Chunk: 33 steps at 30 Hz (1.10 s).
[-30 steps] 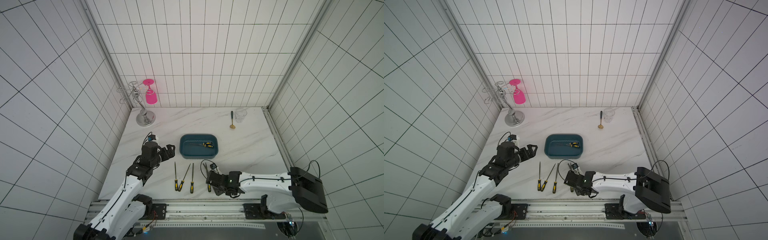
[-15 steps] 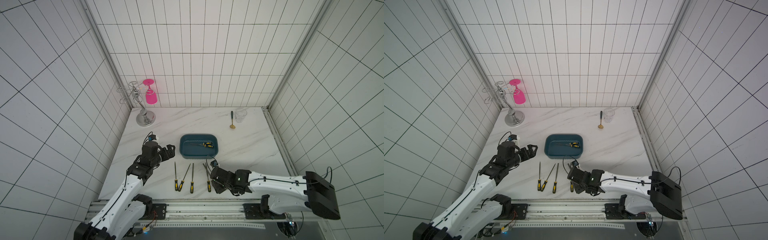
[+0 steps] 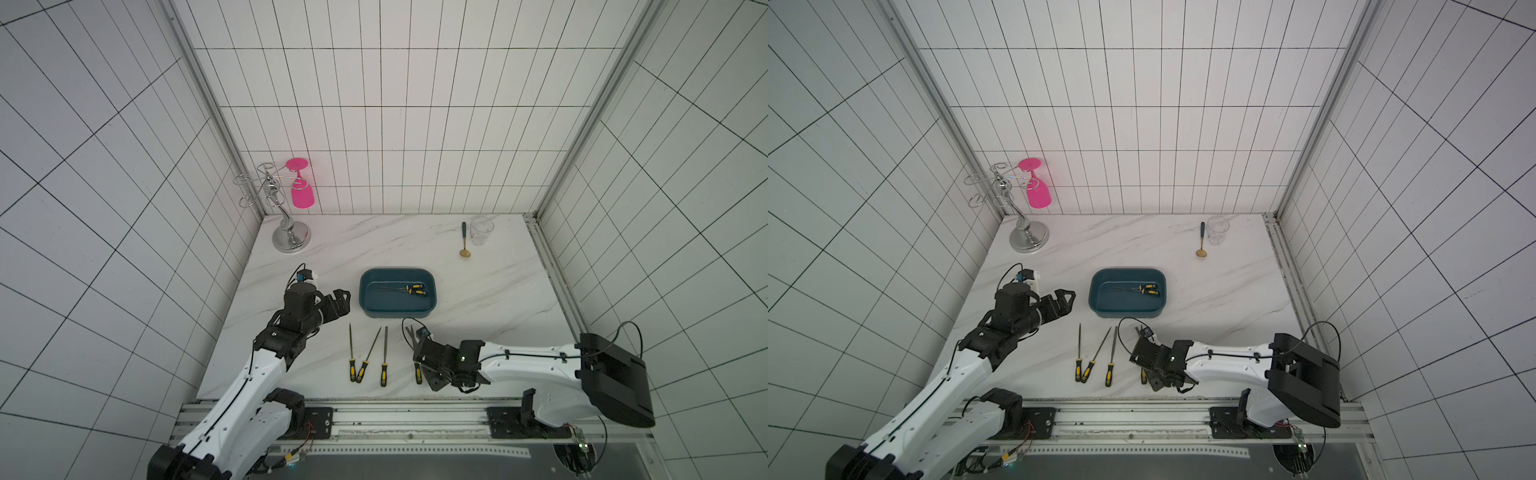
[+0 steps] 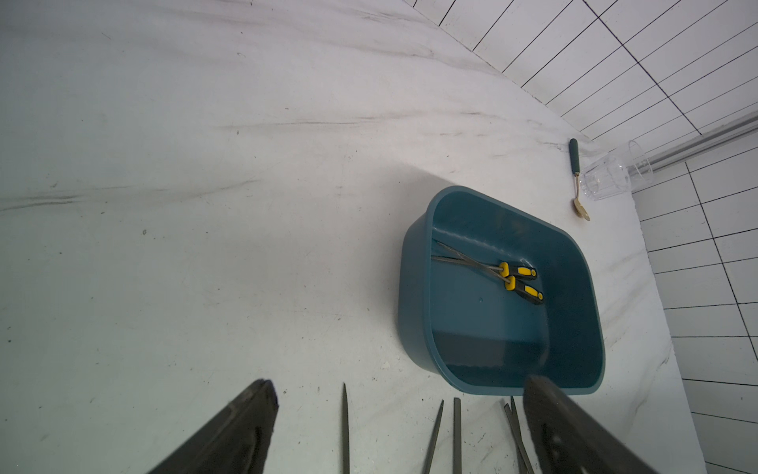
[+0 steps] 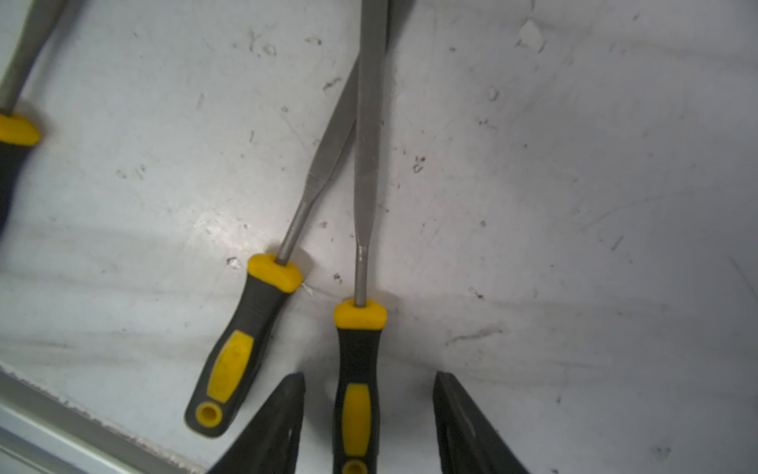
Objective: Put the file tool into the storage box
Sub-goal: Pick up the file tool from the center of the board.
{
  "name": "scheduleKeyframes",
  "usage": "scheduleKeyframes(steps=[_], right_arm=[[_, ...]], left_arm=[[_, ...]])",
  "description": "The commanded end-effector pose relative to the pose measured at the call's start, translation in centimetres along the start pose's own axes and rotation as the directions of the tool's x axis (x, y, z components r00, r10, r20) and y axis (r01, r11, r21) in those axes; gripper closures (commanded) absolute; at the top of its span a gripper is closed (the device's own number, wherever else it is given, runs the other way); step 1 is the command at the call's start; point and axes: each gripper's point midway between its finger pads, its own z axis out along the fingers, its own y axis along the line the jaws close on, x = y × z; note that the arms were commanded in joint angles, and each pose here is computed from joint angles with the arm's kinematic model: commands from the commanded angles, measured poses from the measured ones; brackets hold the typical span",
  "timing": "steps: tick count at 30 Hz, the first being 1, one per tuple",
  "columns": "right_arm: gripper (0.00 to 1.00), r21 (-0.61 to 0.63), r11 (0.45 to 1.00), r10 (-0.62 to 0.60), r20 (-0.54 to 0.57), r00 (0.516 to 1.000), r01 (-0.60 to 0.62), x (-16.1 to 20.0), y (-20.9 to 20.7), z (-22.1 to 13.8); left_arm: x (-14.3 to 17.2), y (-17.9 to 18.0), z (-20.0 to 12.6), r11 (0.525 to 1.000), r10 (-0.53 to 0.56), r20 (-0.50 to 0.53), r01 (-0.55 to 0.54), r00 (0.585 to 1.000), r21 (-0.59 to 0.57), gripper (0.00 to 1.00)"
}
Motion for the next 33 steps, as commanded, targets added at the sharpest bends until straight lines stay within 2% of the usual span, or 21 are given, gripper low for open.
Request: scheduleKeyframes(steps=[1, 11, 22, 33], right_arm=[[0.47, 0.026, 1.0, 0.002, -0.026, 1.0, -0.001, 0.8, -0.3, 0.6], [0.62, 0.049, 0.999, -0.008, -0.05, 0.999, 0.011, 1.5, -0.3, 1.3], [0.91, 0.067, 0.998, -0.012, -0.029, 1.0, 0.014, 1.3, -1.0, 0.4], [0.96, 0.058, 0.996, -0.07, 0.075, 0.995, 0.066, -0.7, -1.5, -3.1]], left_arm=[[-0.7, -0.7, -0.4, 1.0, 0.02, 0.021, -0.021, 1.0, 0.013, 0.02], [-1.0, -1.1, -0.6, 0.999, 0.016, 0.021, -0.016, 1.0, 0.027, 0.02], [-1.9, -2.2, -2.1, 0.998, 0.008, 0.042, -0.01, 0.999, 0.054, 0.02], [-3.0, -3.6, -3.5, 0.994, -0.01, 0.066, 0.003, 0.998, 0.105, 0.02]])
